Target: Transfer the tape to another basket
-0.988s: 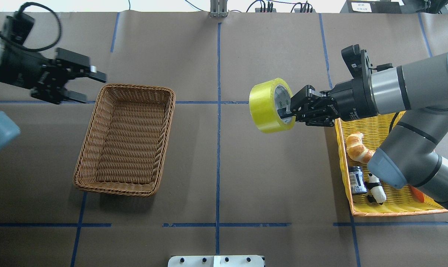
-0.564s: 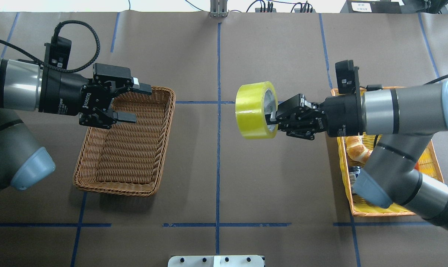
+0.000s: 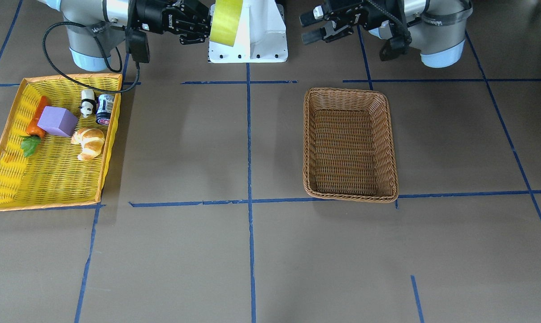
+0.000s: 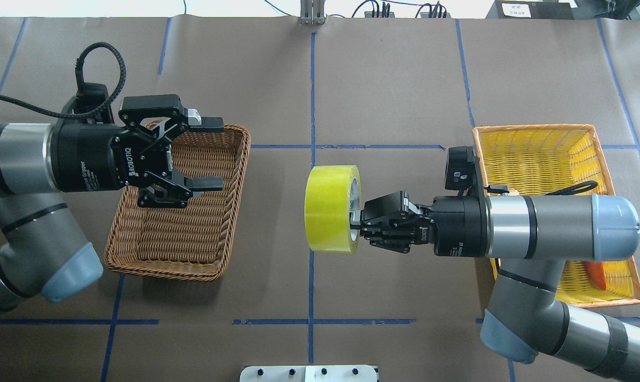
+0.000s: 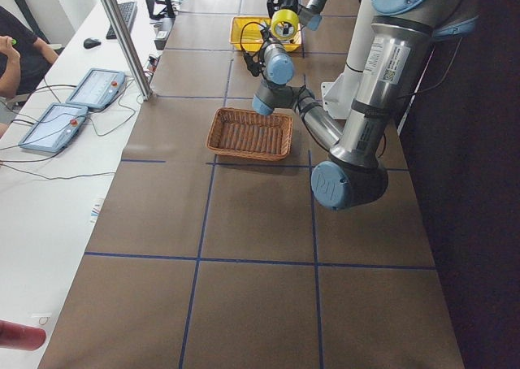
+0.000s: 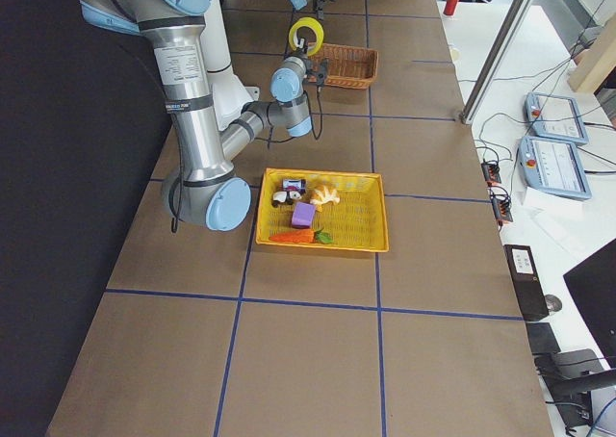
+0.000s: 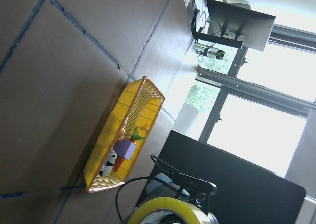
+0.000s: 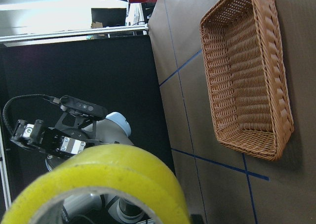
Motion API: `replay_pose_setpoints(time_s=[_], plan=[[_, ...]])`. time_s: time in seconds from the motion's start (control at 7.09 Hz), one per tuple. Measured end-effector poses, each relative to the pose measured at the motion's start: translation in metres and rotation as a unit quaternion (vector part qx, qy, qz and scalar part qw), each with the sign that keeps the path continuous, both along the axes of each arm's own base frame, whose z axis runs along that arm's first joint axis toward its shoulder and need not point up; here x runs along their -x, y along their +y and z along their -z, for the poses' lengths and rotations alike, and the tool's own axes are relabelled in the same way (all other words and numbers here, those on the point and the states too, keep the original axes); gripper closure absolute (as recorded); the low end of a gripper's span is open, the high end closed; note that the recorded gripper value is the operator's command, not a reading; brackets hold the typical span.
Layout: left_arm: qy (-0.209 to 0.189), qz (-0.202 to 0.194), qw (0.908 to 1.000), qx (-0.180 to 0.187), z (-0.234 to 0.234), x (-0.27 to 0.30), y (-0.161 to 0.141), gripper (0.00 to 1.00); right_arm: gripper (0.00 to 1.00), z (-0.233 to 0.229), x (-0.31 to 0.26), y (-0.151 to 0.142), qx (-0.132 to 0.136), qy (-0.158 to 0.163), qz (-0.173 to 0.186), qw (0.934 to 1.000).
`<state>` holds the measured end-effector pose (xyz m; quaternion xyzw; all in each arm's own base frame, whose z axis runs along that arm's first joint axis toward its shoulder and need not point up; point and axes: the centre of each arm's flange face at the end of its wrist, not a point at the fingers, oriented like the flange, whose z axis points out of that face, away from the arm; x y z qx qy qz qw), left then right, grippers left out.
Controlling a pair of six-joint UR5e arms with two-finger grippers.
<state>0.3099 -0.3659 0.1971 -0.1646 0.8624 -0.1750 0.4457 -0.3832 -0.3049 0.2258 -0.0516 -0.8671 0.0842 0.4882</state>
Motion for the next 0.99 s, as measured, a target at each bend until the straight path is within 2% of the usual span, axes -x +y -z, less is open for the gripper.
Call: replay_pose_setpoints(time_s=[0.28, 0.99], plan=[[0.040, -0.026, 0.9989, 0.005, 0.016, -0.020, 0.020, 0.00, 0.98, 0.002, 0.005, 0.008, -0.002, -0.006, 0.008, 0.9999], [0.068, -0.056, 0.9961, 0.012, 0.038, -0.059, 0.047, 0.00, 0.98, 0.011, 0.015, 0.020, -0.005, -0.014, 0.023, 0.9996]])
